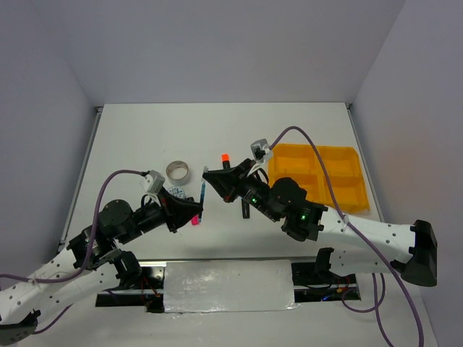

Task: Sort the stationery into containers
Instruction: Close the pen cap on the pen.

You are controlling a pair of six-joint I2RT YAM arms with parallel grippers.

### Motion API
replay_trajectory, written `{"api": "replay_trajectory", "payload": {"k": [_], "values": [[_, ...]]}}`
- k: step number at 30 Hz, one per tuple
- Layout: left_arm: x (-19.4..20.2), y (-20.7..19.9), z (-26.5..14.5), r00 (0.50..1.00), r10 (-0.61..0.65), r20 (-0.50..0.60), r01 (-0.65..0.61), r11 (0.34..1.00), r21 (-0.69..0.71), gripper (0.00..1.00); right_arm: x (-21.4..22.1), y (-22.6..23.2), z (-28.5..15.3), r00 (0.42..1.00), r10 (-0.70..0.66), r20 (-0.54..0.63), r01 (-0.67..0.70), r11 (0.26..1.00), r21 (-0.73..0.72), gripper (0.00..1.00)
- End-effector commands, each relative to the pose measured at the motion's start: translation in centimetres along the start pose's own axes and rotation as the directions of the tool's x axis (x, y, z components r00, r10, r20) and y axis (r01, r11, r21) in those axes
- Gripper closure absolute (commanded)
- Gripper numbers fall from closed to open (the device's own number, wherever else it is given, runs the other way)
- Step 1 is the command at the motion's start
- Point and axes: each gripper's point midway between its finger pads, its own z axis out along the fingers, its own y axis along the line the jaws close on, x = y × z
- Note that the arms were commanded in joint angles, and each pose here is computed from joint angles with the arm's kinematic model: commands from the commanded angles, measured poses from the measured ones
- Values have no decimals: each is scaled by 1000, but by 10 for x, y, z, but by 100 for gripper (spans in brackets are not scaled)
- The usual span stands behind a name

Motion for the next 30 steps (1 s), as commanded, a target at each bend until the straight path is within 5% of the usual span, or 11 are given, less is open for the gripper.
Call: {"api": "replay_trajectory", "payload": {"k": [1,30], "values": [[-24,-11,-5,997,30,71,-32,999,28,96,-22,13,3,999,-4,46,6,1000,-29,100],[-43,-12,-9,989,63,135,-64,998,8,95,1,15,8,999,-6,-52,3,999,-50,100]]}}
